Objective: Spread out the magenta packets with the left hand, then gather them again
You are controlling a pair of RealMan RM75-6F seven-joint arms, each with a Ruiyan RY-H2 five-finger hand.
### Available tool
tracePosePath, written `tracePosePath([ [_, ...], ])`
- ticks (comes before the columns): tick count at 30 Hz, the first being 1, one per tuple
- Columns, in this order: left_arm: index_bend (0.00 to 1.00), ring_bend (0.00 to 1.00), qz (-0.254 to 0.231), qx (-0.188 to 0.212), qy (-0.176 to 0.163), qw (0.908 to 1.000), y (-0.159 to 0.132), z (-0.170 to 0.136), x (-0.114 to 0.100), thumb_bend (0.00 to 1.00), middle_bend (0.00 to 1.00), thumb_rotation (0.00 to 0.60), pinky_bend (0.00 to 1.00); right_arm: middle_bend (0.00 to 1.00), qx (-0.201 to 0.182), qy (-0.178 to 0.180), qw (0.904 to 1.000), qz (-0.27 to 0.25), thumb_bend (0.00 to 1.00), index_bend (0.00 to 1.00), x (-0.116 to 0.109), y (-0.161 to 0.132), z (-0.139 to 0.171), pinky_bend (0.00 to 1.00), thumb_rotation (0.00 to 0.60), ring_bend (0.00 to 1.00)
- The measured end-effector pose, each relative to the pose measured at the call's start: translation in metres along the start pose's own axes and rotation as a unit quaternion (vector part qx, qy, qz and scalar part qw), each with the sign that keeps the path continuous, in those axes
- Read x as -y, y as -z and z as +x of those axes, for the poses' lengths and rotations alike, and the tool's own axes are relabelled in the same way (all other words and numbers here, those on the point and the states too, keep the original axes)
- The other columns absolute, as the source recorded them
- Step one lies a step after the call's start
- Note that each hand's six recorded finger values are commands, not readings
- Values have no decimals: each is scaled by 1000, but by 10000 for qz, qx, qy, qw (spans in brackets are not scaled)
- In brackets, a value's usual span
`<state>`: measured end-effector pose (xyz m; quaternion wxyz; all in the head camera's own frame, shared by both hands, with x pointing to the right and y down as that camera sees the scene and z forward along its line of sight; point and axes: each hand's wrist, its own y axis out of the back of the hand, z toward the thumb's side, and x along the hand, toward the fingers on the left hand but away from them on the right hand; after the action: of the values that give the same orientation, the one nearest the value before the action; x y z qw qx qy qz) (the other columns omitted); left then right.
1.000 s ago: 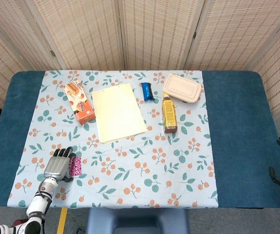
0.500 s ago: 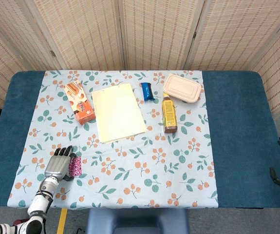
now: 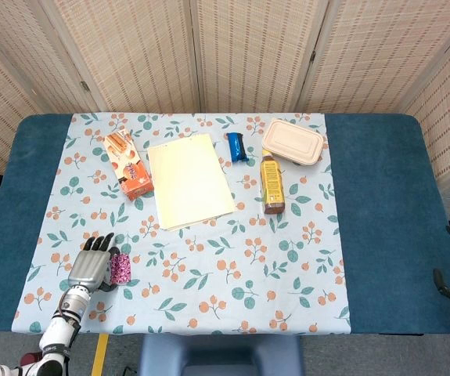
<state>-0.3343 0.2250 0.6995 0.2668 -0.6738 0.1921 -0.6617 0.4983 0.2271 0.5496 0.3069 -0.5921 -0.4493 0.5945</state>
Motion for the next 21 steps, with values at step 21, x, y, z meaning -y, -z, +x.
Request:
tracePosePath([
  [21,295,0,30,-567,-75,9984,57,-15,1,230,0,582,0,0,-67,-9,10000,-3,455,0,1,-6,-3,0,600,0],
])
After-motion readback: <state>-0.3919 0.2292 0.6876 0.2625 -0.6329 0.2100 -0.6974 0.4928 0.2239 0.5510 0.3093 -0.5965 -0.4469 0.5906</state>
